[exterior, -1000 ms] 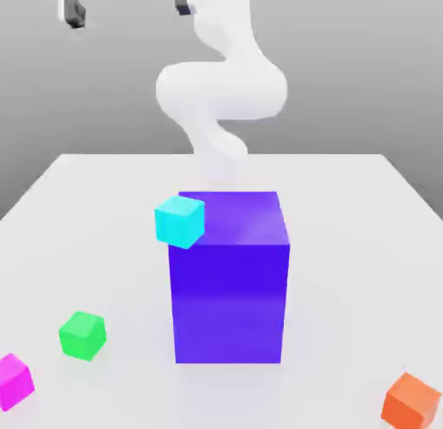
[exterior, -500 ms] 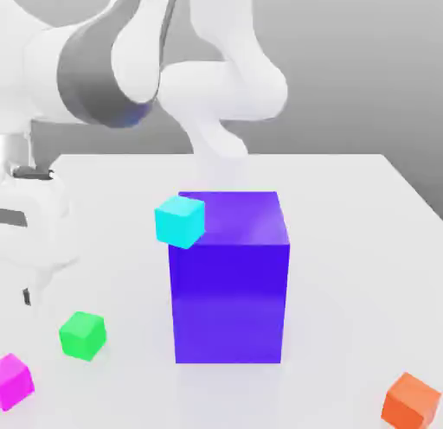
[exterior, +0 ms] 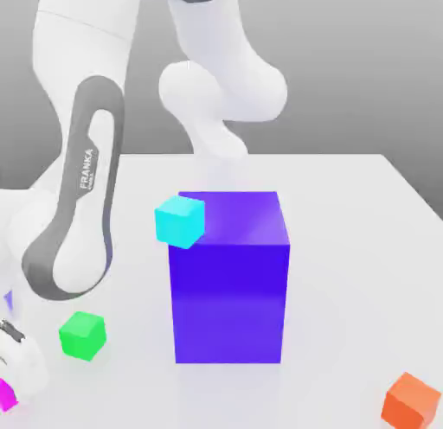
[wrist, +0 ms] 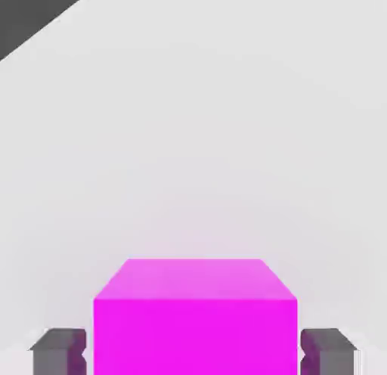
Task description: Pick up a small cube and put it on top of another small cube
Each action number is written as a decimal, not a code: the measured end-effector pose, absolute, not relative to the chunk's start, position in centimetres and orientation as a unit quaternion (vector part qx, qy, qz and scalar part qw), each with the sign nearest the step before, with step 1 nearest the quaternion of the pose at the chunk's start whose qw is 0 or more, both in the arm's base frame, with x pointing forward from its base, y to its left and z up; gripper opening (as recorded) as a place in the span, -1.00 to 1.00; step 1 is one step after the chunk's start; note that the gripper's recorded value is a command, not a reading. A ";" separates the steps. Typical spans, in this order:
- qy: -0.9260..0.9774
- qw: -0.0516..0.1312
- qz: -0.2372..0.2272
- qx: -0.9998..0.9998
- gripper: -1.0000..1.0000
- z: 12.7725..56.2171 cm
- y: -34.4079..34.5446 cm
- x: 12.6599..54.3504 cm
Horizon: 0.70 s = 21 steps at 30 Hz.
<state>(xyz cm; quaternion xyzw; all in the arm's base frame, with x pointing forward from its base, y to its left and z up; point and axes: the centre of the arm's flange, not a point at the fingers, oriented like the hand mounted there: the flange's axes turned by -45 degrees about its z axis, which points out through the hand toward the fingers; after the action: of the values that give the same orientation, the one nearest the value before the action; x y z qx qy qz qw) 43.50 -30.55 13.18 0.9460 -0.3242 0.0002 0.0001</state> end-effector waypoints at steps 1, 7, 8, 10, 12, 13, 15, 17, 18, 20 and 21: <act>-0.324 0.000 0.000 0.946 -1.00 13.2 -30.6 43.5; -0.324 0.000 0.000 0.946 -1.00 18.2 -30.6 43.5; -0.322 -0.004 -0.001 0.947 -1.00 18.9 -30.3 43.1; -0.313 -0.016 -0.002 0.949 -1.00 19.5 -29.4 42.2; -0.302 -0.025 -0.003 0.953 -1.00 20.0 -28.5 41.3; -0.296 -0.029 -0.002 0.955 -1.00 20.3 -28.0 40.8; -0.283 -0.033 -0.001 0.959 -1.00 21.0 -27.1 39.9; -0.269 -0.035 0.000 0.963 -1.00 21.7 -26.1 39.0; -0.261 -0.034 0.001 0.965 -1.00 22.1 -25.6 38.5; -0.246 -0.030 0.002 0.969 -1.00 22.8 -24.7 37.5; -0.239 -0.027 0.003 0.971 -1.00 23.1 -24.3 36.9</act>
<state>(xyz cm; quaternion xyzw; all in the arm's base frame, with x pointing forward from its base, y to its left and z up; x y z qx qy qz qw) 36.94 -24.28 23.14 0.9707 -0.2388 0.0027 -0.0267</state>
